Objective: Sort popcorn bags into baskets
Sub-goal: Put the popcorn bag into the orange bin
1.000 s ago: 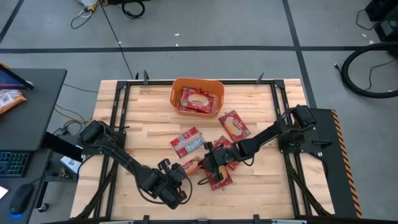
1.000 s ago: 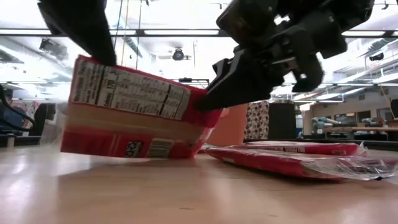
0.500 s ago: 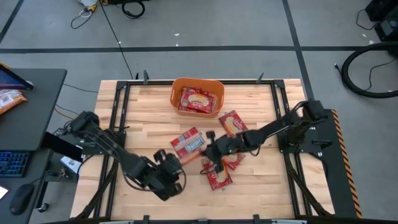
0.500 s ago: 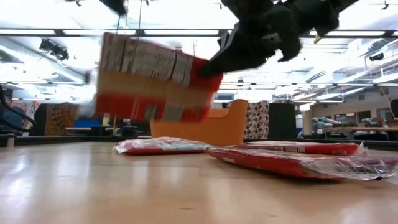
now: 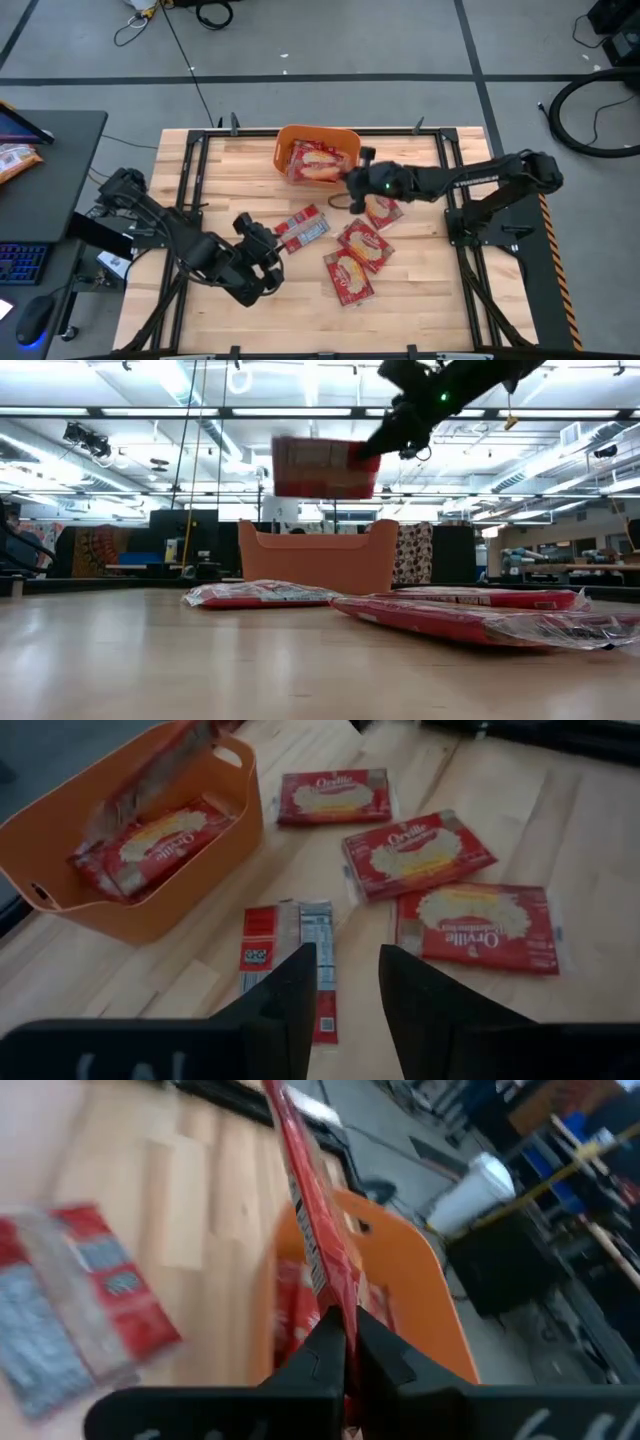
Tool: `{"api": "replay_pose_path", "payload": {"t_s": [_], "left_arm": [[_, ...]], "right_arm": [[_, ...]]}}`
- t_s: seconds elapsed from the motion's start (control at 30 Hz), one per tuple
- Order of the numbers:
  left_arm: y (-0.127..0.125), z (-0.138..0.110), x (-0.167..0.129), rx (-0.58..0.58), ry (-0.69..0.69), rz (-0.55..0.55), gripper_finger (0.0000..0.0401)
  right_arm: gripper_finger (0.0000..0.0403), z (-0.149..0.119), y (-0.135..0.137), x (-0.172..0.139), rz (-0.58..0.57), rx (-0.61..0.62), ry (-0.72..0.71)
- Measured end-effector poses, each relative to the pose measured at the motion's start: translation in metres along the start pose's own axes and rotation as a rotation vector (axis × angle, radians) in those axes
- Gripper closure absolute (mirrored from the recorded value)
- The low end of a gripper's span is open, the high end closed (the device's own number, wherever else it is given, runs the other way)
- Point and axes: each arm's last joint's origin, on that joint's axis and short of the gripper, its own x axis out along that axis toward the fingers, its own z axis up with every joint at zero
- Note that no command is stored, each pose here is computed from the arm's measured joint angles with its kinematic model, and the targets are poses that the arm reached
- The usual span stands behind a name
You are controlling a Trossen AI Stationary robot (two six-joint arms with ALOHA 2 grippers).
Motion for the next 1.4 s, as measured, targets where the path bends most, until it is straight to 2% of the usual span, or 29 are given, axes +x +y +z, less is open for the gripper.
{"api": "replay_pose_path", "payload": {"t_s": [0.13, 0.23, 0.5, 0.63, 0.77, 0.9, 1.13, 1.4], "left_arm": [[0.001, 0.001, 0.004, -0.004, 0.003, 0.011, 0.0285], [0.003, 0.002, 0.007, -0.003, 0.008, 0.027, 0.0285], [0.019, 0.003, 0.016, 0.062, 0.094, 0.117, 0.0285], [0.027, 0.005, 0.025, 0.067, 0.188, 0.119, 0.0285], [0.032, 0.009, 0.032, 0.089, 0.258, 0.092, 0.0285], [0.033, 0.01, 0.034, 0.089, 0.269, 0.088, 0.0285], [0.027, 0.012, 0.034, 0.057, 0.277, 0.014, 0.0285], [0.013, 0.019, 0.052, 0.058, 0.225, -0.066, 0.0285]], "right_arm": [[0.0389, -0.009, -0.014, 0.011, -0.012, 0.018, 0.029], [0.0388, -0.014, -0.02, 0.024, -0.014, -0.021, 0.075], [0.0386, -0.011, -0.045, 0.085, -0.079, -0.031, 0.213], [0.0369, -0.013, -0.055, 0.106, -0.055, -0.023, 0.272], [0.0336, -0.01, -0.06, 0.112, 0.013, 0.003, 0.302], [0.0301, -0.006, -0.062, 0.104, 0.04, 0.009, 0.346], [0.0278, 0.018, -0.078, 0.056, 0.034, 0.18, 0.333], [0.0279, 0.041, -0.086, -0.005, 0.225, 0.473, 0.22]]}}
